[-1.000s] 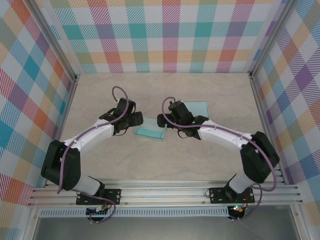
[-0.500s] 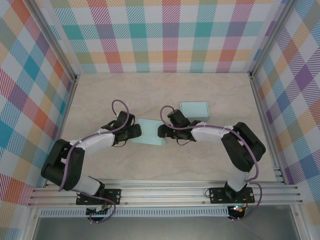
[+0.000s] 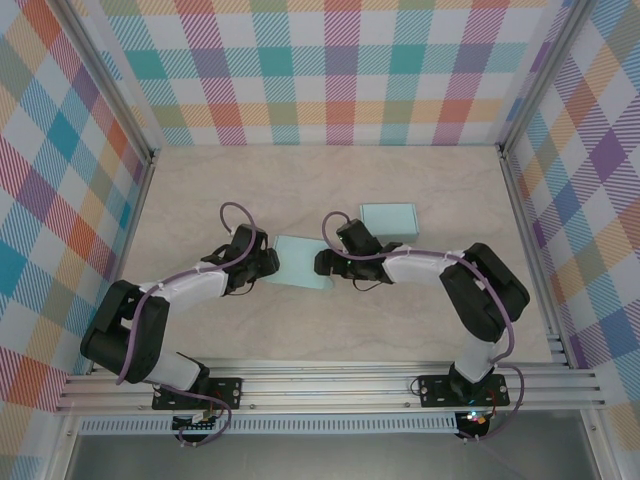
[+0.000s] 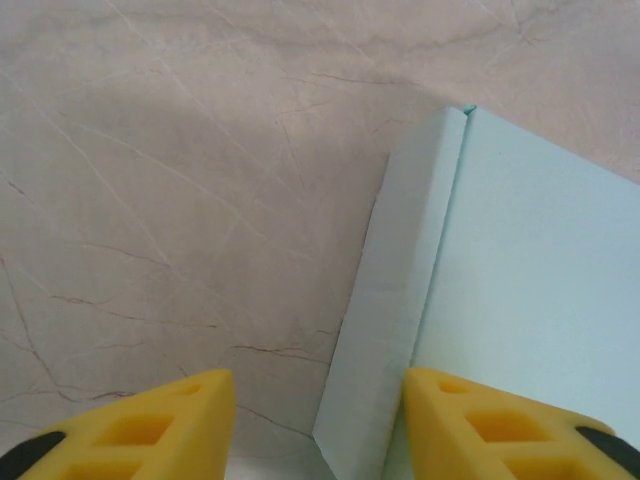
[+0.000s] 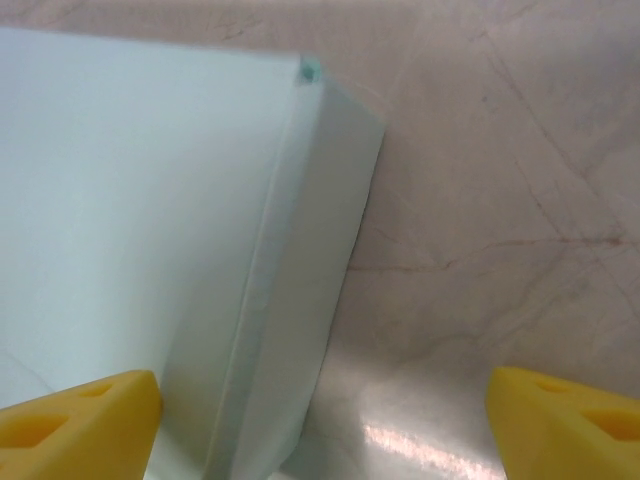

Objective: Fold the paper box

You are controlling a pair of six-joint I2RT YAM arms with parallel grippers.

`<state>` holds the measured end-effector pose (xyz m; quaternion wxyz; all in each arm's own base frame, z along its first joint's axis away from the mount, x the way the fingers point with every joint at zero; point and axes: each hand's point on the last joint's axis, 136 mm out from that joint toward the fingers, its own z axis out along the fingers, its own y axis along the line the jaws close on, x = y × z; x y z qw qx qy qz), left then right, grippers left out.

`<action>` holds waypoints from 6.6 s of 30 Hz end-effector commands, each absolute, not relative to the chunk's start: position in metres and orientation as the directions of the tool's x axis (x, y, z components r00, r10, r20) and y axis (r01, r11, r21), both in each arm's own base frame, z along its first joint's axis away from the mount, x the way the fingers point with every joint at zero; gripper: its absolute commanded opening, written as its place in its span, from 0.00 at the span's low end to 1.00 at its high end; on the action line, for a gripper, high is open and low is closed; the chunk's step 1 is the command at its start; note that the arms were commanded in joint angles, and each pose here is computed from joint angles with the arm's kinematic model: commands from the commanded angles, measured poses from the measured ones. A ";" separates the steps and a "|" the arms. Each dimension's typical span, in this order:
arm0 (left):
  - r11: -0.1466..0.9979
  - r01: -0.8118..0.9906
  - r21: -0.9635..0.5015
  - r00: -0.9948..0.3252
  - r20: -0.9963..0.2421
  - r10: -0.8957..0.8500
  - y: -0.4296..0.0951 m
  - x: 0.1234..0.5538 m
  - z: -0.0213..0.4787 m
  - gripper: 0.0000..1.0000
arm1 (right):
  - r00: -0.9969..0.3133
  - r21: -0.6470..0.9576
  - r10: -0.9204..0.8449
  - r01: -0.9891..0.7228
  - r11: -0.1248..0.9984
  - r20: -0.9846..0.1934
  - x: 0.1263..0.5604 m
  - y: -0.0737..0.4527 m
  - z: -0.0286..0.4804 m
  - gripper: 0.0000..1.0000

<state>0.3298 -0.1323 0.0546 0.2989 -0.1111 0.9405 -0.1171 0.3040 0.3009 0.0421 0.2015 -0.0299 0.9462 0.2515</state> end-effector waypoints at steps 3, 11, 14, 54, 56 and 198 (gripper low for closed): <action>0.947 -0.140 -0.288 -0.821 -0.501 -0.273 -0.127 0.326 0.054 0.30 | -0.924 0.579 0.070 -0.175 0.796 -0.375 0.298 0.310 0.069 0.84; 0.930 -0.147 -0.337 -0.841 -0.453 -0.297 -0.123 0.325 0.043 0.18 | -0.933 0.673 0.105 -0.168 0.720 -0.345 0.305 0.311 0.070 0.84; 0.930 -0.130 -0.345 -0.849 -0.445 -0.284 -0.121 0.325 0.043 0.15 | -0.932 0.712 0.105 -0.189 0.676 -0.347 0.316 0.309 0.074 0.83; 0.915 -0.097 -0.392 -0.866 -0.419 -0.271 -0.117 0.334 0.050 0.09 | -0.870 0.806 -0.029 -0.469 0.360 -0.493 0.369 0.362 0.177 0.99; 0.913 -0.095 -0.397 -0.866 -0.420 -0.273 -0.118 0.335 0.052 0.09 | -0.865 0.774 -0.071 -0.478 0.416 -0.496 0.365 0.371 0.176 1.00; 0.086 0.974 0.211 0.004 -0.392 0.920 -0.287 0.307 0.154 0.83 | -0.872 0.600 0.251 -0.059 0.798 -0.419 0.294 0.147 0.182 1.00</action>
